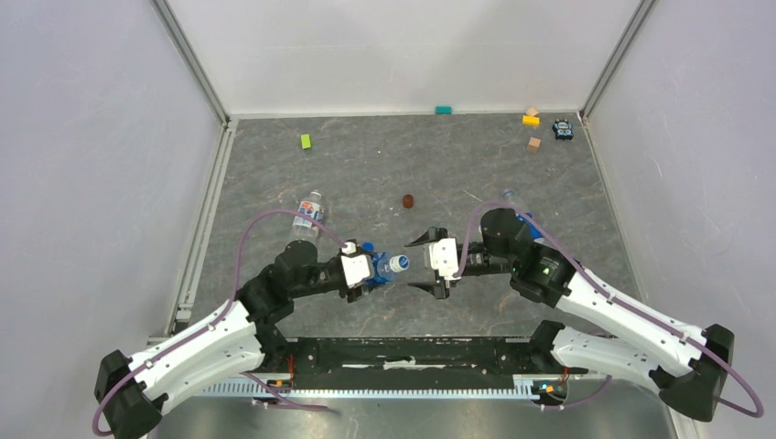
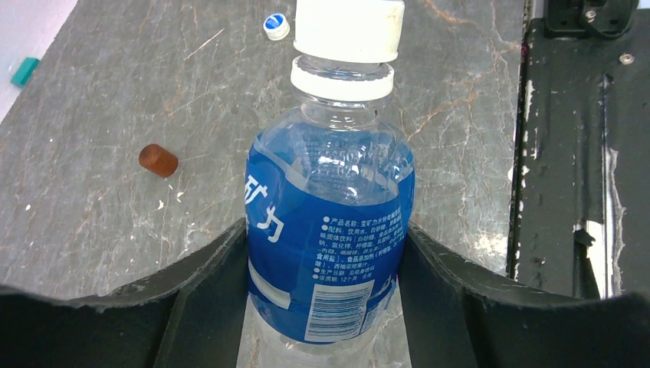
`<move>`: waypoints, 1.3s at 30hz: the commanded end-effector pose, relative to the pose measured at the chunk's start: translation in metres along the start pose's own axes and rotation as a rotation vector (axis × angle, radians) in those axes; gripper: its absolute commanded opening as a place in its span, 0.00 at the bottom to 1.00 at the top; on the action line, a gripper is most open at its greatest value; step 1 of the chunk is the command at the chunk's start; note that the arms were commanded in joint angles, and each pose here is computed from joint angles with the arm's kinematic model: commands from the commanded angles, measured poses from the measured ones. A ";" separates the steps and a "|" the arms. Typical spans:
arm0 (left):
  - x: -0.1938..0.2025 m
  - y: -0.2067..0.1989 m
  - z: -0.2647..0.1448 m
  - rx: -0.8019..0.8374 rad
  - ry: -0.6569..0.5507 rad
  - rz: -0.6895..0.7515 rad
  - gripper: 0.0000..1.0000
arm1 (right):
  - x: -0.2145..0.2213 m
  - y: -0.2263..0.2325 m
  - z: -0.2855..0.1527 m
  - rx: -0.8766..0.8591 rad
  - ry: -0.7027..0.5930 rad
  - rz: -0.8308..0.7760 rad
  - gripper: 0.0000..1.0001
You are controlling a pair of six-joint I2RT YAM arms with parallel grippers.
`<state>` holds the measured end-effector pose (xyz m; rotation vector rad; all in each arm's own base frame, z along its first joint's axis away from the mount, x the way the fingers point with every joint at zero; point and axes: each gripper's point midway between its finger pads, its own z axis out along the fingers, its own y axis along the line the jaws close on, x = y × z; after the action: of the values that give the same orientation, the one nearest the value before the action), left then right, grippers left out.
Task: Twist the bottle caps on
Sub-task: Screw the bottle cap onto the plastic bottle.
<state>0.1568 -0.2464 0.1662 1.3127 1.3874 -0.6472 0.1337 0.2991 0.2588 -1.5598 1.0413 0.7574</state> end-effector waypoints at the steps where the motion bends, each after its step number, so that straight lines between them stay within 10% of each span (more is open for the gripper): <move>1: -0.039 0.004 0.000 0.008 -0.125 0.006 0.02 | -0.017 -0.003 0.002 -0.045 -0.037 -0.073 0.75; 23: -0.042 0.001 0.001 0.024 -0.141 0.010 0.02 | -0.014 -0.010 0.012 -0.053 -0.022 -0.067 0.49; 39: -0.058 0.028 0.004 -0.080 -0.158 0.053 0.02 | 0.021 -0.033 0.018 0.114 0.133 0.195 0.09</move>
<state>0.1569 -0.2523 0.1699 1.2999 1.3751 -0.6780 0.1473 0.3113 0.2411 -1.5831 1.1746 0.7765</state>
